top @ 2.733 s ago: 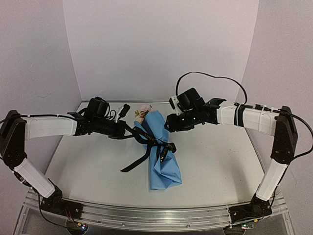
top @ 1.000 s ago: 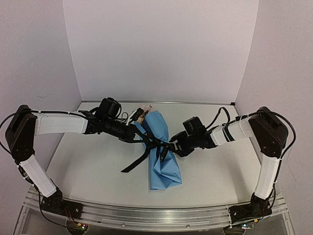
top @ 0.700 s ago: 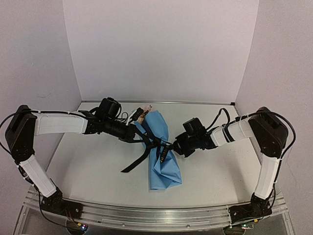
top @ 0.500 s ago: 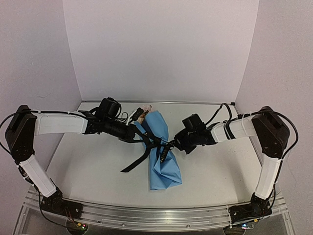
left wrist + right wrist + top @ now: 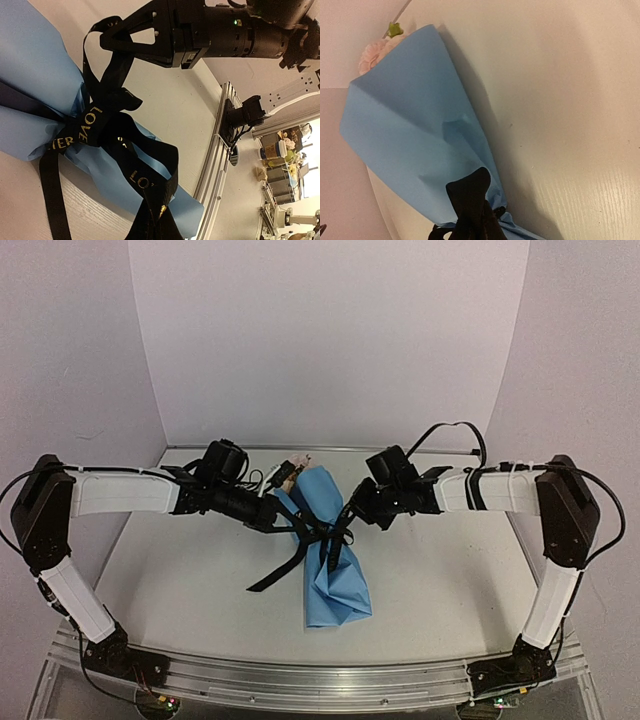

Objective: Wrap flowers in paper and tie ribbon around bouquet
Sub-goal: Cross the half-tied ribbon over the folded bouquet.

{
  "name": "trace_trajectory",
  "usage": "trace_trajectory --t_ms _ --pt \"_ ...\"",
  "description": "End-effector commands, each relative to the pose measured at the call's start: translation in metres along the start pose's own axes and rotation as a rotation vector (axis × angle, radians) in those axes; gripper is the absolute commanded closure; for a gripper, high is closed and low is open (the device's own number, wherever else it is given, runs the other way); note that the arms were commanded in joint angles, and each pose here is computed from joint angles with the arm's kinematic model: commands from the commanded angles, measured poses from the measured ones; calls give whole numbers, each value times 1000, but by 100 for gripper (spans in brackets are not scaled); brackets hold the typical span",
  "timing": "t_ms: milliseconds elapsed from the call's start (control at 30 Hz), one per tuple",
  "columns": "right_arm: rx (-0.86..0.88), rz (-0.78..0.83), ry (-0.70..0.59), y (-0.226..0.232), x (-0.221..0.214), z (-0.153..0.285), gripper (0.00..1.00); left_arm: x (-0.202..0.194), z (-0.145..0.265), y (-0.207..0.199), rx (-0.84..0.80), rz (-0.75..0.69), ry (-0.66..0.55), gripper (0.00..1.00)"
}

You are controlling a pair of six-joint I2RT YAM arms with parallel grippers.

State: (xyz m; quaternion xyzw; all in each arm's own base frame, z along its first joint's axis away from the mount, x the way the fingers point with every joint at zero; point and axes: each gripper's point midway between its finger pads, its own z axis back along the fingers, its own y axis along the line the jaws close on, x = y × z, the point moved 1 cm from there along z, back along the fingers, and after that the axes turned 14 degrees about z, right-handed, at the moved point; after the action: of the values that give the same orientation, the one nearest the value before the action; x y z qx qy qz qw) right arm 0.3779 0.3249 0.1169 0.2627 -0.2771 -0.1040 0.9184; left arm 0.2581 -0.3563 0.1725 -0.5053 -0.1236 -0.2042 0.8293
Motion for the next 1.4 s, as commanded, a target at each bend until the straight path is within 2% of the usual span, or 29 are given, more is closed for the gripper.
trace_trajectory --t_ms 0,200,567,833,1033,1367 --pt "100 180 -37 44 19 18 96 12 0 -24 -36 -83 -12 100" --pt "236 284 33 81 7 13 94 23 -17 -29 -46 -116 -8 100" --pt "366 379 132 109 -11 -2 87 32 -44 -22 -46 -134 -21 99" --pt "323 378 72 102 -1 12 66 39 -45 -17 -23 -141 -86 94" --pt "274 346 32 90 5 23 44 39 -44 -16 -17 -148 -100 90" --pt "209 298 -57 75 24 50 17 41 -45 -15 -17 -147 -109 86"
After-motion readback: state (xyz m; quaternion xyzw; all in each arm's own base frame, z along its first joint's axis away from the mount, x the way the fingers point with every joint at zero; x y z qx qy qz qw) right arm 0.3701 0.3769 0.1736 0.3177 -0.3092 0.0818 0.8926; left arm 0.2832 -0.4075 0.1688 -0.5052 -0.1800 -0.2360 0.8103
